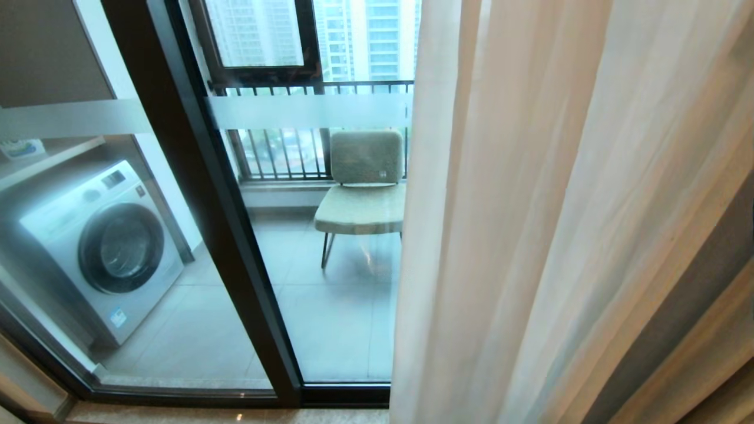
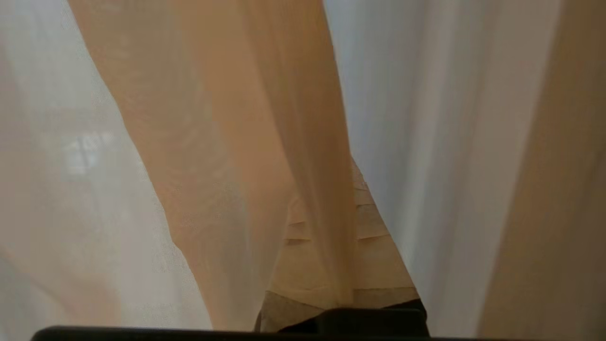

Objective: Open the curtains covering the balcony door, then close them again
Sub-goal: Pull the inner curtains open on both sides

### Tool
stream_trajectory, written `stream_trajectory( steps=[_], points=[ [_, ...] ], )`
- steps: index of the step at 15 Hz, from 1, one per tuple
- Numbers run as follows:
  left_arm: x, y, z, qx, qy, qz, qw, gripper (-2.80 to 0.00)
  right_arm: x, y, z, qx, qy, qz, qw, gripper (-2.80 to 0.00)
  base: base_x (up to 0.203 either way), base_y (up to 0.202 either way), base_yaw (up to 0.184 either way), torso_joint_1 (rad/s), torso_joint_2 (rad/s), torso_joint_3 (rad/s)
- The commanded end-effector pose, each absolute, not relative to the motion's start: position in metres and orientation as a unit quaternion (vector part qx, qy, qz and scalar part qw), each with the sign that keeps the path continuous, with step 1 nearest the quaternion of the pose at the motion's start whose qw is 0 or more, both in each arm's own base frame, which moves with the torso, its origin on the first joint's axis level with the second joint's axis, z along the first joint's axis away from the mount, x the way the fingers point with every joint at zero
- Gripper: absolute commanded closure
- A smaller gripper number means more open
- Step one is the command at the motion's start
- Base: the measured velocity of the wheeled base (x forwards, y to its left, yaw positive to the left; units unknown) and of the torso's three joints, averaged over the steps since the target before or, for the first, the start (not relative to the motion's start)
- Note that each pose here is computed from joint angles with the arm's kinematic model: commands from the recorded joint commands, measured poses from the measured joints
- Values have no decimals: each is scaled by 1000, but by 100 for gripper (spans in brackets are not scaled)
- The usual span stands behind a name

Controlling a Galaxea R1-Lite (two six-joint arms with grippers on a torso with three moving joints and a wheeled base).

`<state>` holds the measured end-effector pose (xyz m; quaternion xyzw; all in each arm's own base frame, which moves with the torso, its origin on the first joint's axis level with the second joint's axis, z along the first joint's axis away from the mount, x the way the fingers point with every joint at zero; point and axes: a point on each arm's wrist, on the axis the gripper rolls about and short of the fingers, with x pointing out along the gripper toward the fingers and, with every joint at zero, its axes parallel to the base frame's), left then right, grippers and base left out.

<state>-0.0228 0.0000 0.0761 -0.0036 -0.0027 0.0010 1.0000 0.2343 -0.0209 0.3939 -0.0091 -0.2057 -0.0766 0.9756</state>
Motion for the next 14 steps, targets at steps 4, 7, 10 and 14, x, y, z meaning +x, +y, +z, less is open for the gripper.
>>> stream_trajectory(
  steps=[4, 7, 10, 14],
  points=[
    [-23, 0, 76, -4, -3, 1, 1000, 0, 241, -21, 394, -9, -204, -76, 976, 0, 0, -192, 1, -1, 2, 1],
    [-23, 0, 76, -4, -3, 1, 1000, 0, 241, -21, 394, -9, -204, -76, 976, 0, 0, -193, -1, 0, 3, 4],
    [-23, 0, 76, -4, -3, 1, 1000, 0, 240, -21, 394, -10, -204, -76, 976, 0, 0, -191, -2, 3, 2, 1],
    [-23, 0, 76, -4, -4, 1, 1000, 0, 239, -21, 394, -10, -205, -76, 976, 0, 0, -192, 1, 2, 1, 1]
  ],
)
